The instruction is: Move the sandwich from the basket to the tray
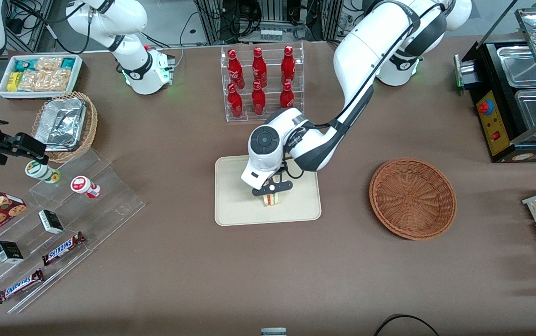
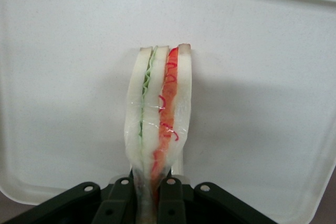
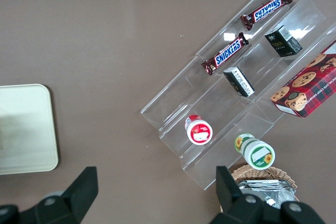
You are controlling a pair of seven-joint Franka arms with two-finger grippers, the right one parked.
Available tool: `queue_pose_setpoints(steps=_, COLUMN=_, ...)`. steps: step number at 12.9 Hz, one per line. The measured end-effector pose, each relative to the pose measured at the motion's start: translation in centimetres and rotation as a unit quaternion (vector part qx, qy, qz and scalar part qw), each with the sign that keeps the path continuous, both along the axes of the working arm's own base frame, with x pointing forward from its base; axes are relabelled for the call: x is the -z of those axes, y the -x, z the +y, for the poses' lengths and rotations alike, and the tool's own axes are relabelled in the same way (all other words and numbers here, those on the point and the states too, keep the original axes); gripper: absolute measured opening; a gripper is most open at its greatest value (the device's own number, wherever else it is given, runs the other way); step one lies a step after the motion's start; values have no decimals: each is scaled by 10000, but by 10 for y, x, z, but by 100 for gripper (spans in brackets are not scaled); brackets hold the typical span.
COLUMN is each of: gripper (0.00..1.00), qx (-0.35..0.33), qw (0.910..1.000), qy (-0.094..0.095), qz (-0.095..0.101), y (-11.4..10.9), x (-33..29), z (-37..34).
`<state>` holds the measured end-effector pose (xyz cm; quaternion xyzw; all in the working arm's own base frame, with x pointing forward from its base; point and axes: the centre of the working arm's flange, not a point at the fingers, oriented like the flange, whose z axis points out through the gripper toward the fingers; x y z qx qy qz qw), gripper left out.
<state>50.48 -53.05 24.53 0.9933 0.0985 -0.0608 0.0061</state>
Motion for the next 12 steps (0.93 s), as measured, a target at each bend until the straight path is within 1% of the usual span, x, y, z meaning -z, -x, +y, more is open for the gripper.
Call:
queue_pose_setpoints(steps=2, gripper=15, qx=-23, qw=10000, qy=-18, qz=21, y=0, x=4, z=0)
queue_pose_setpoints(steps=4, gripper=15, qx=-84, qw=10000, qy=13, qz=1, y=0, x=8, z=-1)
queue_pose_setpoints(steps=5, gripper=19, qx=-103, qw=9999, qy=17, qz=3, y=0, x=10, z=-1)
queue_pose_setpoints(steps=6, gripper=19, qx=-107, qw=9999, qy=21, qz=3, y=0, x=11, z=-1)
queue_pose_setpoints(steps=8, gripper=35, qx=-114, qw=9999, qy=50, qz=-25, y=-2, x=8, z=-2)
queue_pose_setpoints(steps=10, gripper=57, qx=-125, qw=9998, qy=95, qz=-103, y=-7, x=-5, z=-4)
queue_pose_setpoints(steps=12, gripper=79, qx=-131, qw=9998, qy=56, qz=-139, y=-10, x=-30, z=-1)
